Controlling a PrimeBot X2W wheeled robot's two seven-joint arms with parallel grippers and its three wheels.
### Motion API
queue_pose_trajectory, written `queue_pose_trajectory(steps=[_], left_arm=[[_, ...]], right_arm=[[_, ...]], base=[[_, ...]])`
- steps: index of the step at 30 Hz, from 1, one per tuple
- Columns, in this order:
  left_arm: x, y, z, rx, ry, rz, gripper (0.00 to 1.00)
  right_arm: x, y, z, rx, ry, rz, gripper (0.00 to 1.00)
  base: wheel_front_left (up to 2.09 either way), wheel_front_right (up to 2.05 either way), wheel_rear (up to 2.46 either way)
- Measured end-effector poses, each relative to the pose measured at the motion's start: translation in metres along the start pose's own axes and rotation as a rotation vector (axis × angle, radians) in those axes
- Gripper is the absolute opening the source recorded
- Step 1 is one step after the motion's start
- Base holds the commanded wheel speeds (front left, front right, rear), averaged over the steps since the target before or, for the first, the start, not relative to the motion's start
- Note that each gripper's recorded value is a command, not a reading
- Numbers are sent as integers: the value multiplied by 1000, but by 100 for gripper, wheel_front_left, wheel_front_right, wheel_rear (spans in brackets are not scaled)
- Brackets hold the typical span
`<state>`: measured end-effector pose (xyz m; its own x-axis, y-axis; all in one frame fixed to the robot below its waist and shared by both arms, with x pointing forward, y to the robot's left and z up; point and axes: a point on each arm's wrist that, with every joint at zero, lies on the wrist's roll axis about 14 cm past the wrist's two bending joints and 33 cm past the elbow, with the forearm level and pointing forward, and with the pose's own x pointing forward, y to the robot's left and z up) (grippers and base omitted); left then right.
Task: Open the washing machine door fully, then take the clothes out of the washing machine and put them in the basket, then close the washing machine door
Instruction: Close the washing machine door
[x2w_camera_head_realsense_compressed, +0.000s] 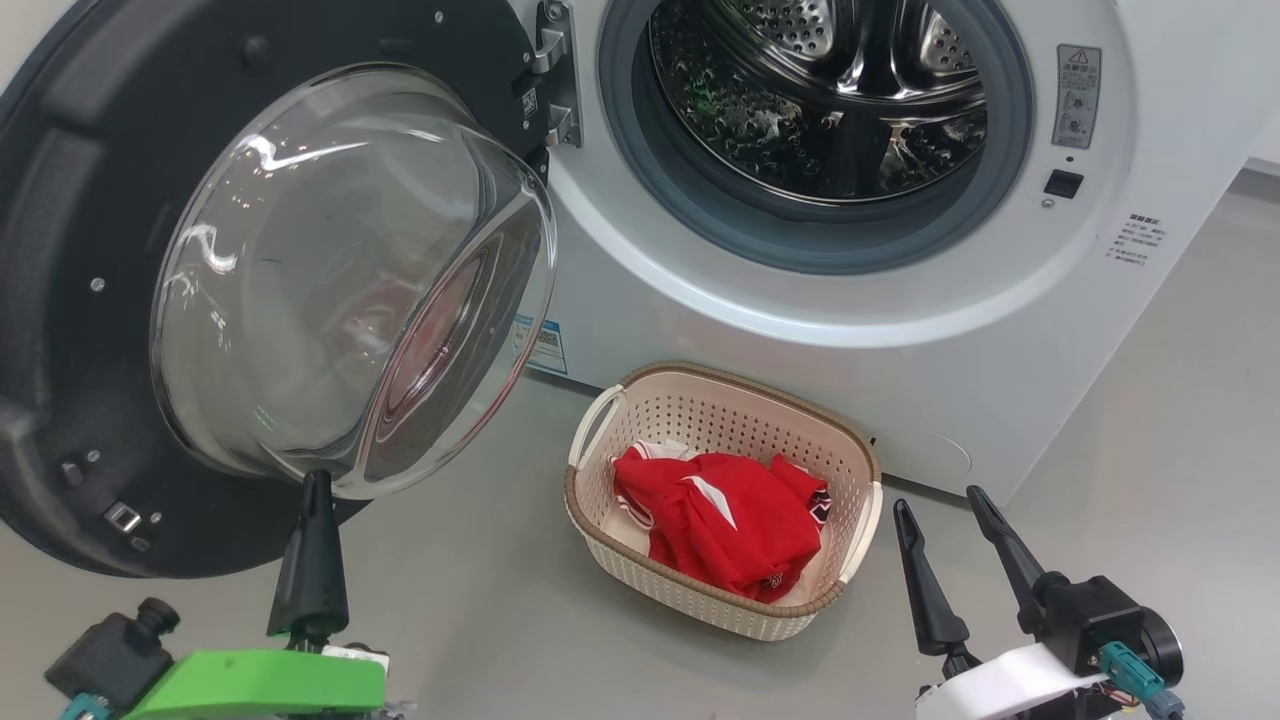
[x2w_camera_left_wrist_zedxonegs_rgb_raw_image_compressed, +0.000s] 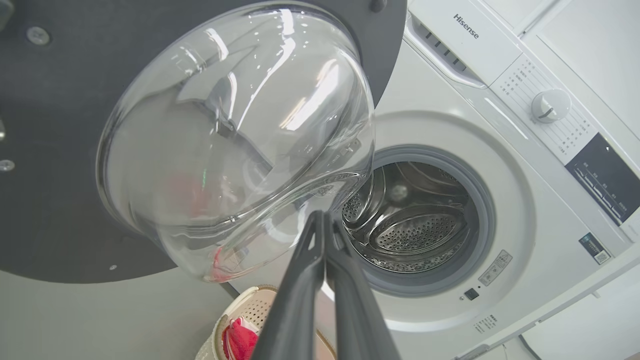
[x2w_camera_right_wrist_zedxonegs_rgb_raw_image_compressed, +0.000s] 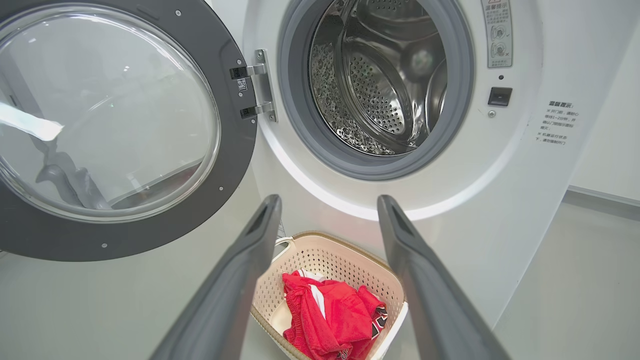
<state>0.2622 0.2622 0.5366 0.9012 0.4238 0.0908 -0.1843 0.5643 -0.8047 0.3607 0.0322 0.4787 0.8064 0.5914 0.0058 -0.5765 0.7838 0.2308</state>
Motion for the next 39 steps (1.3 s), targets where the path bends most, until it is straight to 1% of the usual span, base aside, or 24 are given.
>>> queue_pose_trajectory(steps=[4, 8, 10, 11, 15, 19, 23, 28, 33, 35, 39], left_arm=[[3, -20, 16, -212, -59, -60, 0], [5, -22, 35, -397, -117, -74, 0], [7, -19, 47, -450, -155, -74, 0], [8, -18, 55, -458, -177, -76, 0], [12, -16, 86, -457, -270, -94, 0], [11, -14, 116, -430, -358, -111, 0], [10, -12, 146, -370, -422, -131, 0], [4, -3, 178, -283, -478, -123, 0], [1, 18, 201, -234, -500, -55, 0], [1, 23, 204, -233, -494, -38, 0], [6, 43, 216, -194, -454, 43, 0]], right_arm=[[0, -1, -1, 2, 2, -2, 100], [0, -1, -2, 5, 4, -3, 100], [1, -2, -3, 7, 6, -4, 100], [1, -2, -3, 8, 7, -4, 100], [2, -4, -4, 11, 10, -8, 100], [3, -5, -6, 12, 13, -8, 100], [5, -6, -8, 4, 17, -7, 100], [6, -7, -8, 5, 17, -9, 100], [10, -8, -7, 6, 12, -6, 100], [10, -8, -7, 6, 13, -7, 100], [11, -6, -9, 3, 19, 7, 100]], base=[[0, 0, 0], [0, 0, 0], [0, 0, 0], [0, 0, 0], [0, 0, 0], [0, 0, 0], [0, 0, 0], [0, 0, 0], [0, 0, 0], [0, 0, 0], [0, 0, 0]])
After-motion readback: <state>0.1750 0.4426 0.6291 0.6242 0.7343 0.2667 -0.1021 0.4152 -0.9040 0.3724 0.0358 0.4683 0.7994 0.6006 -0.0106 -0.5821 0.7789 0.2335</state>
